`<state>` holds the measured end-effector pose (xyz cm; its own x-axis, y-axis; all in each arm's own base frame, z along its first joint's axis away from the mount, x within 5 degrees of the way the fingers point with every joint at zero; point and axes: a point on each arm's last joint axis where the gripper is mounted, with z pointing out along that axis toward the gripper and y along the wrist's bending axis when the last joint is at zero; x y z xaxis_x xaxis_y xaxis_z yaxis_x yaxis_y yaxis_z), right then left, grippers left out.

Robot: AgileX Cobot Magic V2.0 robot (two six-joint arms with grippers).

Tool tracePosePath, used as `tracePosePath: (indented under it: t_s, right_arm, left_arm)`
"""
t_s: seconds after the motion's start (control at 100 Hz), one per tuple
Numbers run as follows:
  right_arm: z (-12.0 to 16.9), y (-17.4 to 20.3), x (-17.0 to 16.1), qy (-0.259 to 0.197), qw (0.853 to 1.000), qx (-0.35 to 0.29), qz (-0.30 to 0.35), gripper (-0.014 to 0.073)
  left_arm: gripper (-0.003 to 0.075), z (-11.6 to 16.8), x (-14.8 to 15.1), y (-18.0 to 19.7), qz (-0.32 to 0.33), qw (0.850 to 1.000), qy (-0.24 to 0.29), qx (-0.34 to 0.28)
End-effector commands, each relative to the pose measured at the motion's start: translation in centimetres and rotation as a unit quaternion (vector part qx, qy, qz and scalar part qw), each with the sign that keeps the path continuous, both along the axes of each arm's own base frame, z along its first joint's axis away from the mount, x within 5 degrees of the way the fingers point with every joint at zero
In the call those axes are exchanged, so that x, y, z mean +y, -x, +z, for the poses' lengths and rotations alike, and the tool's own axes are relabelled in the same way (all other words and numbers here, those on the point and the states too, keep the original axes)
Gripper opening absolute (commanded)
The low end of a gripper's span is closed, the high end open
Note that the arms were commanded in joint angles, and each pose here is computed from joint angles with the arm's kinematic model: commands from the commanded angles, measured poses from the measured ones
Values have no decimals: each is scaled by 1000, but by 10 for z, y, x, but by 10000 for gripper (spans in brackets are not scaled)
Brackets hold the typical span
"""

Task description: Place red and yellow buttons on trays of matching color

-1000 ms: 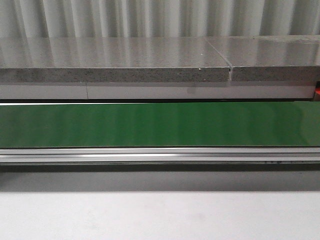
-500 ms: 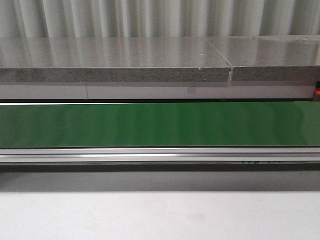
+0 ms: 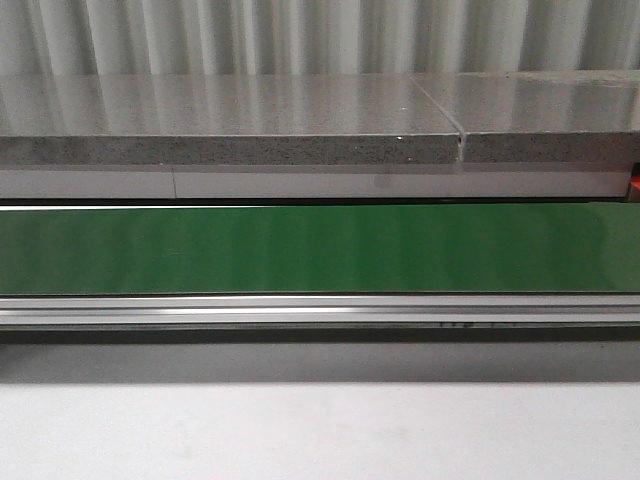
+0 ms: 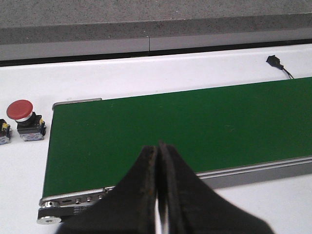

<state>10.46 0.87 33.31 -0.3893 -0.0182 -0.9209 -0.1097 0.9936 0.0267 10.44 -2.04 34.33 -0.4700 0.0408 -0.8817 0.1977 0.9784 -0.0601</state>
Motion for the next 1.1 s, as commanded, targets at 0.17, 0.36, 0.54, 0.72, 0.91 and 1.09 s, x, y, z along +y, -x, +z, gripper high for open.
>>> tracePosePath:
  t_s: [0.17,0.36,0.54,0.72,0.91,1.09]
  right_arm:
    - [14,-2,-1,-4,999,-46,-9,-116]
    - [14,-2,-1,-4,999,-46,-9,-116]
    - [14,-2,-1,-4,999,-46,-9,-116]
    - [14,-2,-1,-4,999,-46,-9,-116]
    - [14,-2,-1,-4,999,-46,-9,-116]
    - [14,-2,-1,-4,999,-46,-9,-116]
  left_arm:
    - [-13,15,-1,-2,2,999,14,-51]
    - [223,15,-1,-2,2,999,14,-51]
    - [582,15,-1,-2,2,999,14,-51]
    - [640,15,-1,-3,6,999,23,-47]
    - [640,14,6,-17,72,995,64,-39]
    - [640,14,22,-50,155,984,85,0]
